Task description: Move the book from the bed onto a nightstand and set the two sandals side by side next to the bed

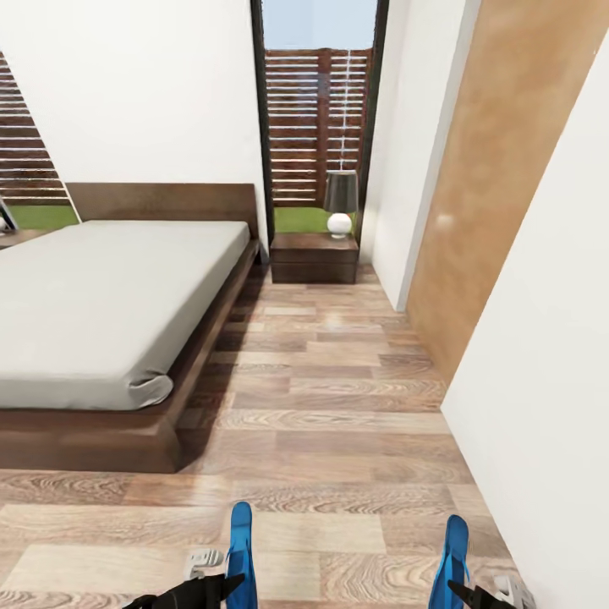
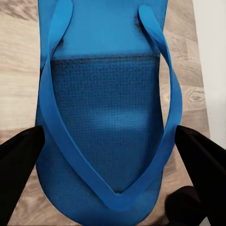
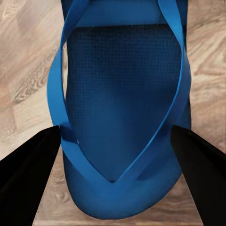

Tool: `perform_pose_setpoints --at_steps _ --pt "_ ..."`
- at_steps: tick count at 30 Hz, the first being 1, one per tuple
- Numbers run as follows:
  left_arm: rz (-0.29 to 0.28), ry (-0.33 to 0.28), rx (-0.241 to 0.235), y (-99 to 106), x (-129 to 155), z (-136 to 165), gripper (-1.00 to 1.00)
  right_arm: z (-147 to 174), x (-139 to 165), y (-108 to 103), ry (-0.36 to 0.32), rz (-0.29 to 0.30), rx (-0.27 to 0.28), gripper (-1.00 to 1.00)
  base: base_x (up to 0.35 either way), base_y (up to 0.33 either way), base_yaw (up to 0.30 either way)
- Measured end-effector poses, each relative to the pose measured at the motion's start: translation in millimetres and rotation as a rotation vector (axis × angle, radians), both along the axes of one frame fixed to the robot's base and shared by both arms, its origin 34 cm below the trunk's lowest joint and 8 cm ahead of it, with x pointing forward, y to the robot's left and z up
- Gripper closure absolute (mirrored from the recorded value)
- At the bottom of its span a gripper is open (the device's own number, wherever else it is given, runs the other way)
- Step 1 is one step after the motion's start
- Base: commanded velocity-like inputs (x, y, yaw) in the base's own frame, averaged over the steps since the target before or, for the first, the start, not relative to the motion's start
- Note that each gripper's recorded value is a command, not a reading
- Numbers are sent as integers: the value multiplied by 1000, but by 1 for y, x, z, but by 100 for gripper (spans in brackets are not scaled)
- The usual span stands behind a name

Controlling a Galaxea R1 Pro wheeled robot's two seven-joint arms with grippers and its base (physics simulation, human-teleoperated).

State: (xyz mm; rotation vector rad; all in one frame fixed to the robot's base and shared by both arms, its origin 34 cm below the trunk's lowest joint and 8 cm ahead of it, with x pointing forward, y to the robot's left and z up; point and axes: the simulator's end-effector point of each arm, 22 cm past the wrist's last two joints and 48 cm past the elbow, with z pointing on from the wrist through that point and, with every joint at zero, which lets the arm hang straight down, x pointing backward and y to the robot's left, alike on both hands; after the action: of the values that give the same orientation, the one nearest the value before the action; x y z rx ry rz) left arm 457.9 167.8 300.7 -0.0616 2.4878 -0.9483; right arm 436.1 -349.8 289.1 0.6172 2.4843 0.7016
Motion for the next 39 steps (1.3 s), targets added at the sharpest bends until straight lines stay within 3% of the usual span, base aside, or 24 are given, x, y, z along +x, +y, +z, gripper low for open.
perform_pose_setpoints --at_steps 20,21,23,25,28,32,39 --pt "0 0 0 0 0 0 100 -1 -1 7 2 8 5 100 333 2 0" --pt "0 0 0 0 0 0 100 -4 -4 24 7 42 17 100 333 0 0" --pt "1 0 1 0 0 0 100 -9 -8 33 7 93 -13 100 333 0 0" --pt "2 1 7 2 0 -1 100 -18 -23 48 28 225 -57 100 333 0 0" --pt "1 2 8 0 0 -1 100 -24 -32 60 43 307 -85 100 333 0 0" --pt "0 2 -1 -6 0 -1 100 -25 -36 62 44 333 -90 100 333 0 0" --pt "1 2 -1 -6 0 -1 100 -30 -48 59 72 331 -92 100 333 0 0"
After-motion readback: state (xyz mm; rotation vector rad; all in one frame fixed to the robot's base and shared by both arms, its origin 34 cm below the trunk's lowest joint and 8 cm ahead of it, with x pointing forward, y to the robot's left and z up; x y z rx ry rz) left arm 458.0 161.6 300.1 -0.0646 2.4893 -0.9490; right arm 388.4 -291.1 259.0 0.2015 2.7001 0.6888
